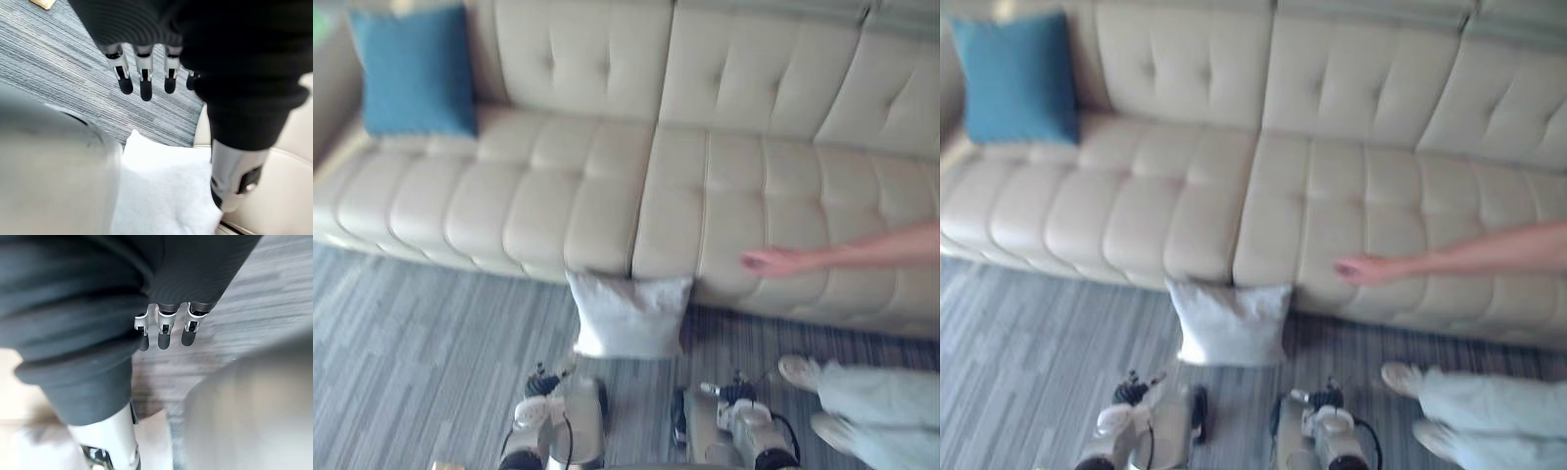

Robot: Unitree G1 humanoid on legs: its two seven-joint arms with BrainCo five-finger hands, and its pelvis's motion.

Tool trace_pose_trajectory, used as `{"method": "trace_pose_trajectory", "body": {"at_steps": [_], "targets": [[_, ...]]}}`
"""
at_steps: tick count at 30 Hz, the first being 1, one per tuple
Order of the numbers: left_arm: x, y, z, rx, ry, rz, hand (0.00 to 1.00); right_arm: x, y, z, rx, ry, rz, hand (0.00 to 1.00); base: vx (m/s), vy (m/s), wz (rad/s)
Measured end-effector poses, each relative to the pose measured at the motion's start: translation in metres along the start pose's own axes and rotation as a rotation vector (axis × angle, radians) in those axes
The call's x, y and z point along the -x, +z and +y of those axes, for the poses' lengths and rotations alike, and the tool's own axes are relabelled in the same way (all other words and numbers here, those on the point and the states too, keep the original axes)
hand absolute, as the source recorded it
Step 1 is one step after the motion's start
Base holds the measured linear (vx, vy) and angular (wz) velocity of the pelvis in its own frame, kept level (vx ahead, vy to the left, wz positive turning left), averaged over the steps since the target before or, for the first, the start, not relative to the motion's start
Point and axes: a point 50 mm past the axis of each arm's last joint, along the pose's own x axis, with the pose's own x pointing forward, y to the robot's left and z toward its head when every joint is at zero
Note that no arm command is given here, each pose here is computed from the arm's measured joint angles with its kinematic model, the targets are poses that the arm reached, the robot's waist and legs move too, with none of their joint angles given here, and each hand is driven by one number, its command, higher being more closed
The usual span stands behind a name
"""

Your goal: Pick up cushions and gather them together orderly.

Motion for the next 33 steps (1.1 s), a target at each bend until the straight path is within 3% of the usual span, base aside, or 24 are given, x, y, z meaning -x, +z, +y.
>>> {"method": "trace_pose_trajectory", "body": {"at_steps": [3,11,16,24,33], "targets": [[-0.007,0.045,-0.014,0.059,-0.015,-0.129,0.0,-0.004,0.038,0.008,-0.07,-0.004,-0.098,0.0,-0.22,0.025,0.06],[-0.008,0.159,-0.046,0.188,-0.044,-0.404,0.0,0.015,0.189,0.048,-0.187,0.076,-0.49,0.0,-0.12,-0.006,0.03],[0.001,0.199,-0.066,0.21,-0.09,-0.498,0.0,0.032,0.229,0.063,-0.226,0.113,-0.583,0.0,-0.02,-0.026,0.03],[0.018,0.226,-0.094,0.16,-0.166,-0.593,0.0,0.044,0.243,0.072,-0.272,0.136,-0.633,0.0,-0.07,-0.066,0.04],[0.021,0.18,-0.109,0.114,-0.217,-0.511,0.0,0.04,0.207,0.073,-0.248,0.15,-0.614,0.0,-0.01,-0.073,0.01]]}}
